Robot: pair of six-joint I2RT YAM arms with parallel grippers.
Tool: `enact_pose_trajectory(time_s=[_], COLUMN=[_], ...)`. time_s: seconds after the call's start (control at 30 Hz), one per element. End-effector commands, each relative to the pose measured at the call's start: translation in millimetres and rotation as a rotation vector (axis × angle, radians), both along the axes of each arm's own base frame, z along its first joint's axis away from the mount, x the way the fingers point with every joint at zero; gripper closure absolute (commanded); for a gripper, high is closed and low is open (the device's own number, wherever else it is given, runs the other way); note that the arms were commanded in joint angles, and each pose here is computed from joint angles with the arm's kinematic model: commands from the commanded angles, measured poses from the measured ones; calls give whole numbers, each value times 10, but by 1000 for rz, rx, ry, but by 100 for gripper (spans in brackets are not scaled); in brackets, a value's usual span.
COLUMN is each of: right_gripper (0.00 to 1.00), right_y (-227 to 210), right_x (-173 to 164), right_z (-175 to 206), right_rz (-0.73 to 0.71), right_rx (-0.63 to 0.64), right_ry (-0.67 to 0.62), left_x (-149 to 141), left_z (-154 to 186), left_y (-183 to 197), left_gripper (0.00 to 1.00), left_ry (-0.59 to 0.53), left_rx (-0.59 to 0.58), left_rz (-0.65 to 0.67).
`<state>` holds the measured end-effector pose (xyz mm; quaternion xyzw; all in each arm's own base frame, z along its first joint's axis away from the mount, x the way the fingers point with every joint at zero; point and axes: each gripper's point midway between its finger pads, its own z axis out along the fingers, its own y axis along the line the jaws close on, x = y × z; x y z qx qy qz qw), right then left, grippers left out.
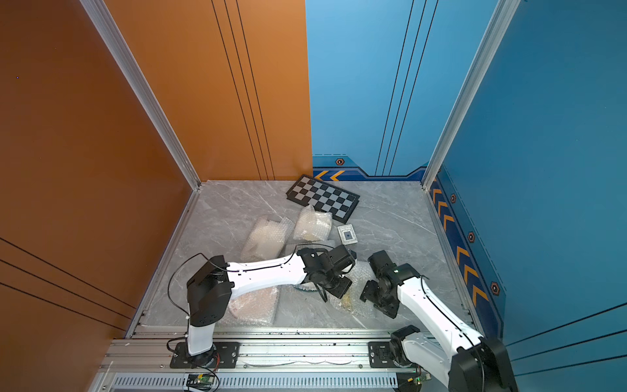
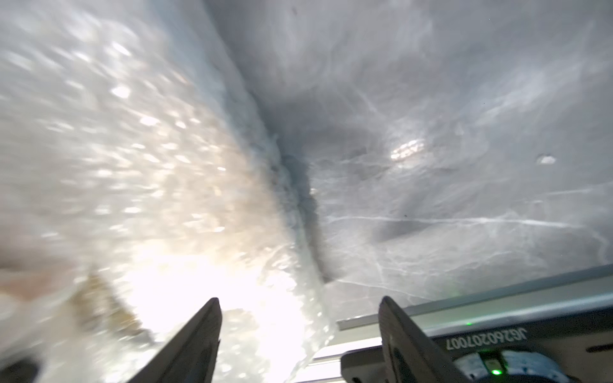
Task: Unpack dinner plates from bubble wrap
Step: Unwrap the bubble wrap at the center of the board.
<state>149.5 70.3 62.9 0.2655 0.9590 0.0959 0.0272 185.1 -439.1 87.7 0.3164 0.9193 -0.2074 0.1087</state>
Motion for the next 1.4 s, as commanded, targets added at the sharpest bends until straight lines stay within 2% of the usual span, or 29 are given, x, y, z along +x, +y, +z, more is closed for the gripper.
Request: enact_pose_trajectory(time_s=[0.0, 0.13, 0.33, 0.57, 1.03, 1.23, 1.37], right_gripper=[24, 24, 25, 43, 46, 53, 62], right_y=[-22, -53, -127, -143, -129, -47, -22], right_x=[-22, 94, 129, 316, 486, 560, 564], right_z=[141, 253, 138, 33, -244, -274, -281], right_rz=[-25, -30, -51, -71, -114, -112, -108], right_rx=[76, 83, 82, 140, 285, 328, 333], right_ry=[15, -19, 27, 14, -74, -119, -135], left_x=[11, -5, -8, -20, -5, -8, 8], left_z=[99, 87, 126, 22, -276, -304, -309], left_y=[-3, -26, -21, 43, 252, 233, 206], left_gripper=[100, 100, 100, 100, 100, 100, 100], left_ry=[5, 15, 9, 26, 76, 89, 94], left_rx=[-35, -39, -46, -22, 67, 69, 70], left_rz=[4, -8, -14, -12, 25, 31, 32])
